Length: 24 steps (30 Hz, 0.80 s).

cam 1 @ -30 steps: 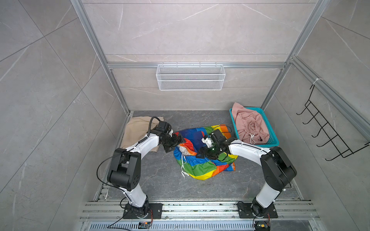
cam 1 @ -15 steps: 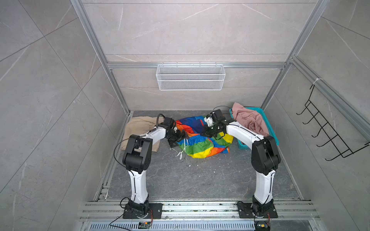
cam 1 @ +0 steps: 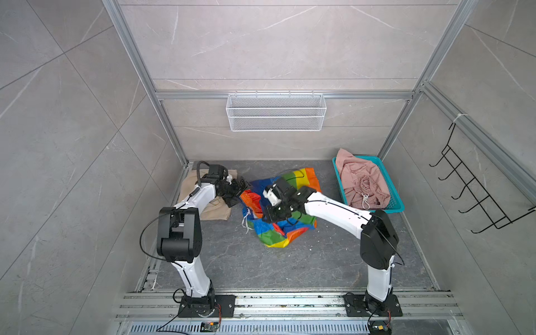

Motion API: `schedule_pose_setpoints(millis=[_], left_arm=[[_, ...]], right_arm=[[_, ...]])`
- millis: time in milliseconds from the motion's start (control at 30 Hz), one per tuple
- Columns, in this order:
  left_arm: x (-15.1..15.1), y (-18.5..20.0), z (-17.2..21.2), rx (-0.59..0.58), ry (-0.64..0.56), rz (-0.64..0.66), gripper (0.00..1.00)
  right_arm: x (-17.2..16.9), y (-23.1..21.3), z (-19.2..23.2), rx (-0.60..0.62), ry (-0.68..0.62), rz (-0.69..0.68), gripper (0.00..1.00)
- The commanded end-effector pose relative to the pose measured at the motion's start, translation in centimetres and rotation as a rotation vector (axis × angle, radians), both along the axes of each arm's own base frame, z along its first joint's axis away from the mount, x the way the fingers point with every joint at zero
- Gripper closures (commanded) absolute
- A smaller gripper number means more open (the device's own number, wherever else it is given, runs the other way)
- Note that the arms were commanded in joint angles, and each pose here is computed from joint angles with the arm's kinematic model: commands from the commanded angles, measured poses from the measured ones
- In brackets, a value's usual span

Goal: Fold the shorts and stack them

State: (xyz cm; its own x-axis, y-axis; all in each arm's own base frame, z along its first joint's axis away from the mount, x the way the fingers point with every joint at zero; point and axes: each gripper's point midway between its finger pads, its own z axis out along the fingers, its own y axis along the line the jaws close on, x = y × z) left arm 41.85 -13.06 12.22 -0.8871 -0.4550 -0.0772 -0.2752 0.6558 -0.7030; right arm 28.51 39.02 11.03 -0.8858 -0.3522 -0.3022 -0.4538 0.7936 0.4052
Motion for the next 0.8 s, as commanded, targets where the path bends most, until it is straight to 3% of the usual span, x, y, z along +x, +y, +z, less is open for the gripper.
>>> schedule_pose_setpoints(millis=[0, 167, 300, 500, 767], left_arm=[[-2.8, -1.1, 2.0, -0.028, -0.034, -0.06, 0.0], [-6.8, -1.5, 1.2, -0.057, 0.003, -0.067, 0.0], [-9.0, -2.2, 2.0, -0.062, -0.001, -0.085, 0.0], [-10.4, -5.6, 2.0, -0.024, 0.0, -0.193, 0.0], [-9.8, -6.2, -3.9, -0.006, 0.121, -0.2, 0.0]], right_arm=[[0.4, -1.6, -1.4, -0.033, 0.017, -0.058, 0.38], [-0.3, -4.6, 1.4, -0.043, -0.053, -0.067, 0.13], [0.3, -9.6, 2.3, -0.031, -0.054, -0.161, 0.01], [2.0, -17.4, -0.4, 0.0, 0.032, -0.347, 0.01], [2.7, -16.2, -5.4, 0.054, 0.152, -0.381, 0.01]])
